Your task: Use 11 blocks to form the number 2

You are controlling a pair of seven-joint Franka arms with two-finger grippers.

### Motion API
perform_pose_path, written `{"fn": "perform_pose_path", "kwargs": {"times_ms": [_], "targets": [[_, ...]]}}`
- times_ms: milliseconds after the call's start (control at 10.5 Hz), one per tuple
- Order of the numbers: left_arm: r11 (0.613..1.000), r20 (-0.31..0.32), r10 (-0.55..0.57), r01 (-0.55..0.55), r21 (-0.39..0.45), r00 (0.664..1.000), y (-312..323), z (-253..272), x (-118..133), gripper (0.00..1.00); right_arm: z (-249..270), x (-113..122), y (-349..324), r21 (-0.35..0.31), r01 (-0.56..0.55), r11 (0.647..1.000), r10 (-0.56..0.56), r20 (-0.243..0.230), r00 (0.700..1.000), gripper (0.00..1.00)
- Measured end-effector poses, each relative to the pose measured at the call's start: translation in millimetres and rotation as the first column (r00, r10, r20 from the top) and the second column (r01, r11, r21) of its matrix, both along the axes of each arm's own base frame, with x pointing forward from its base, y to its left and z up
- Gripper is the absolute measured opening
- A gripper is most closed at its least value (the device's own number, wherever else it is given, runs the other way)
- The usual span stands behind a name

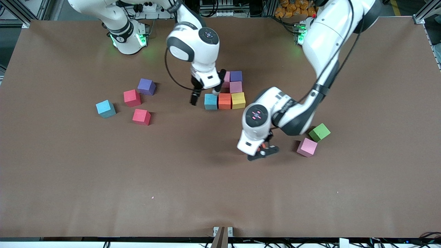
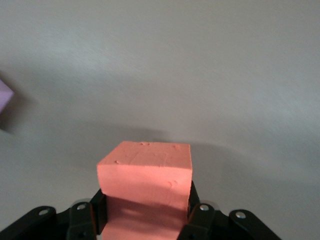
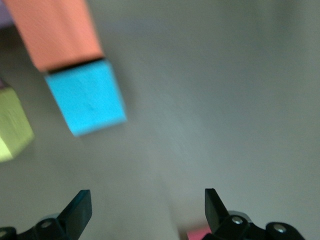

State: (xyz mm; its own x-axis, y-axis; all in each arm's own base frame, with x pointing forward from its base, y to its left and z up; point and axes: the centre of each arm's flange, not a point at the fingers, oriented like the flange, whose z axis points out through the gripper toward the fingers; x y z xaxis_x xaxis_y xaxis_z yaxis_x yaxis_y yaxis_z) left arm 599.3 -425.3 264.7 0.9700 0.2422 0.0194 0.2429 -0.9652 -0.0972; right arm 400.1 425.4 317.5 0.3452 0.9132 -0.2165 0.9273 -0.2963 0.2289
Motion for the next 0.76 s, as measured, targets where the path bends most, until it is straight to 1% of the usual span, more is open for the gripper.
{"fn": "perform_pose_path", "kwargs": {"times_ms": [96,191,287,382,573,764], "targets": [[0.999,0.01,-0.032,0.032,-0.009,0.999,-21.3,5.2,-11.9,0.6,21.1,19.9,-26.0,0.001,0.076,0.997,-0.076,0.007,0.997,1.0],[0.998,0.016,-0.056,0.057,-0.027,0.998,-43.4,12.6,-24.4,0.6,37.7,41.5,-53.4,0.028,0.161,0.986,-0.162,0.004,0.987,1.0],[0.996,0.011,-0.07,0.07,-0.057,0.997,-63.8,18.9,-37.1,0.6,51.8,64.4,-85.5,0.058,0.251,0.966,-0.251,0.001,0.968,1.0],[0.993,0.004,-0.079,0.079,-0.091,0.997,-81.1,22.1,-49.0,0.6,64.3,87.4,-122.7,0.085,0.342,0.936,-0.343,-0.002,0.939,1.0],[0.987,-0.006,-0.1,0.099,-0.124,0.995,-103.4,20.5,-67.3,0.6,78.9,123.7,-199.1,0.12,0.499,0.858,-0.502,-0.011,0.865,1.0],[0.984,-0.025,-0.124,0.119,-0.13,0.992,-119.8,12.1,-84.6,0.59,74.0,143.7,-264.7,0.127,0.603,0.788,-0.606,-0.018,0.796,1.0]]}}
